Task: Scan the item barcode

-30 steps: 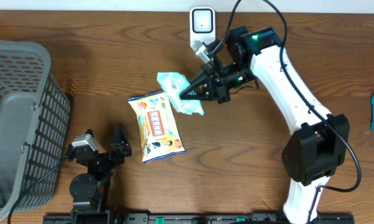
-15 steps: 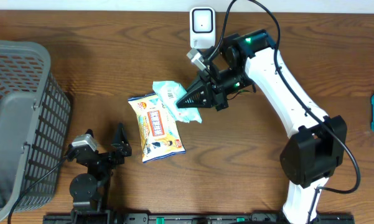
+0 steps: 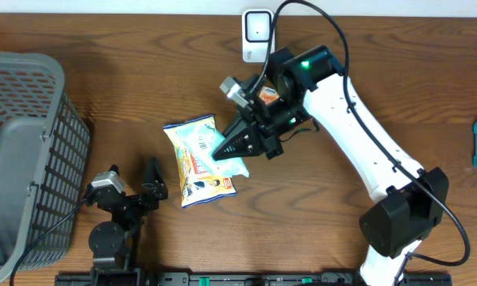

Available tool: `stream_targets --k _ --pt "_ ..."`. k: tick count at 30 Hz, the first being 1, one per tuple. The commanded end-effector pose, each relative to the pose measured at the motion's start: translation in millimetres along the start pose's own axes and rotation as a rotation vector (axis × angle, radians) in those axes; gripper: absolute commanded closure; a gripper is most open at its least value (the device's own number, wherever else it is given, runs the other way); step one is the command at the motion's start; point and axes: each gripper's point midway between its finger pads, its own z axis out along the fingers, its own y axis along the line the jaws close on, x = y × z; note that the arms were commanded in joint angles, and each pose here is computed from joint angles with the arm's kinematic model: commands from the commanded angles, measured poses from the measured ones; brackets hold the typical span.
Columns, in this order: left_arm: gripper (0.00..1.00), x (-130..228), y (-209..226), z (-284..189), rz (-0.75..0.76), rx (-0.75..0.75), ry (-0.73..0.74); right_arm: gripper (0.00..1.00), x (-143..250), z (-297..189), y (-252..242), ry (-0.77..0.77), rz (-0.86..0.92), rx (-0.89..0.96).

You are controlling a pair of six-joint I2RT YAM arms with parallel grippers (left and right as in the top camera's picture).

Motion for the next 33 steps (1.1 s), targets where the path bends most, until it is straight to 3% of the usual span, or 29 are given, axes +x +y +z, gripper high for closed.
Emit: stream_targets --k 1,8,17,21,25,27,33 --pt "0.03 14 5 1 0.001 -0.010 0.042 0.99 -10 2 13 -0.030 0.121 -0.028" --pt "0.03 14 5 1 0.001 -0.010 0.042 0.99 3 15 13 0.048 0.189 -0.021" --pt "0.03 14 5 1 0.001 -0.010 0.042 0.98 40 17 -15 0.266 0.270 0.151" --pt "0.03 14 5 1 0.001 -0.010 0.042 0.98 47 2 -63 0.318 0.395 0.408" --pt "0.03 14 5 1 0.001 -0.010 0.042 0.99 66 -57 -131 0.291 0.703 1.028" --pt "0.03 14 5 1 0.001 -0.010 0.042 0.99 76 -82 -140 0.269 0.789 1.243" --pt "0.03 14 5 1 0.001 -0.010 0.042 0.99 96 -103 -132 0.324 0.866 1.411"
